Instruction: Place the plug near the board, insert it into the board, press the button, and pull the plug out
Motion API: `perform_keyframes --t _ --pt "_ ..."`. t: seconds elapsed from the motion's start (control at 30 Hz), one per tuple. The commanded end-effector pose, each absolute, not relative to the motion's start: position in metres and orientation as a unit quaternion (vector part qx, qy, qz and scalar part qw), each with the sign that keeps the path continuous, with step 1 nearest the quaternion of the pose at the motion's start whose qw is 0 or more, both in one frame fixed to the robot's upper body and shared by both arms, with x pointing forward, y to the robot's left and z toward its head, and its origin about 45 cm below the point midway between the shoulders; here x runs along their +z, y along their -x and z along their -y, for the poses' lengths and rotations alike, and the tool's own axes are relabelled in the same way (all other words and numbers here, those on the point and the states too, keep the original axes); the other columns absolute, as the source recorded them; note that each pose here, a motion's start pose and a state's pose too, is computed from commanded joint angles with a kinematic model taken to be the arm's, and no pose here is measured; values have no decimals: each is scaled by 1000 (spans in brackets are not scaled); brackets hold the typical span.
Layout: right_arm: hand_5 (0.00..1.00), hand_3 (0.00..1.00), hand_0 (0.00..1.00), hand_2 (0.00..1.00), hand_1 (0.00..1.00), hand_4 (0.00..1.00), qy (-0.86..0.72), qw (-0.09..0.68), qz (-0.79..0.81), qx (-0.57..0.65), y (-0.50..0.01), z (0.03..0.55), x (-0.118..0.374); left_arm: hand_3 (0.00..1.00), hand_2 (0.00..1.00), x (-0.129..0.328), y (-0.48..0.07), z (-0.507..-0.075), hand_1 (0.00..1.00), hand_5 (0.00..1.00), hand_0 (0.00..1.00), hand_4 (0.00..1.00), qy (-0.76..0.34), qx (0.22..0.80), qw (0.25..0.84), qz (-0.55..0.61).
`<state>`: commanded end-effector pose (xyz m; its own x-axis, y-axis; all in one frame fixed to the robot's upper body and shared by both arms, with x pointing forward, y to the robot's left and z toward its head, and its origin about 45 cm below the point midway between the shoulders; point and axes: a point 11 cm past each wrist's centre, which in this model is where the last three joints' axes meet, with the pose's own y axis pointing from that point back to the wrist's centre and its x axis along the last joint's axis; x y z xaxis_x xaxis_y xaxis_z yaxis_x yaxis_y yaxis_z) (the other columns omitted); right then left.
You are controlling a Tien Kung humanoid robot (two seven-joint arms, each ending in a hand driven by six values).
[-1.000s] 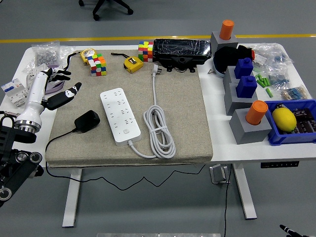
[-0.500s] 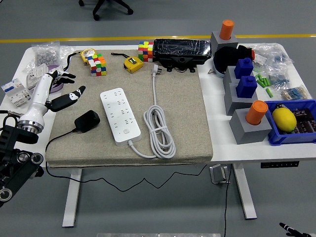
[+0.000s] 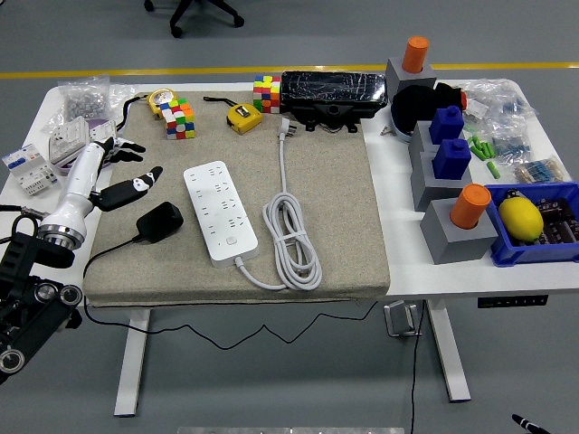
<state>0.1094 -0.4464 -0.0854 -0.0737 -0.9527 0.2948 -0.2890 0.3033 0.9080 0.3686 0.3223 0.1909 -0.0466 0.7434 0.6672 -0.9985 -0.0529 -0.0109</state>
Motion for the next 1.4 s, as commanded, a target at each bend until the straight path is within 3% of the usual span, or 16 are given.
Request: perform_keyframes --t 1.4 --pt "563 573 654 654 654 994 -469 484 651 -349 -98 453 -85 587 573 182 -364 -320 646 316 687 817 -263 677 647 232"
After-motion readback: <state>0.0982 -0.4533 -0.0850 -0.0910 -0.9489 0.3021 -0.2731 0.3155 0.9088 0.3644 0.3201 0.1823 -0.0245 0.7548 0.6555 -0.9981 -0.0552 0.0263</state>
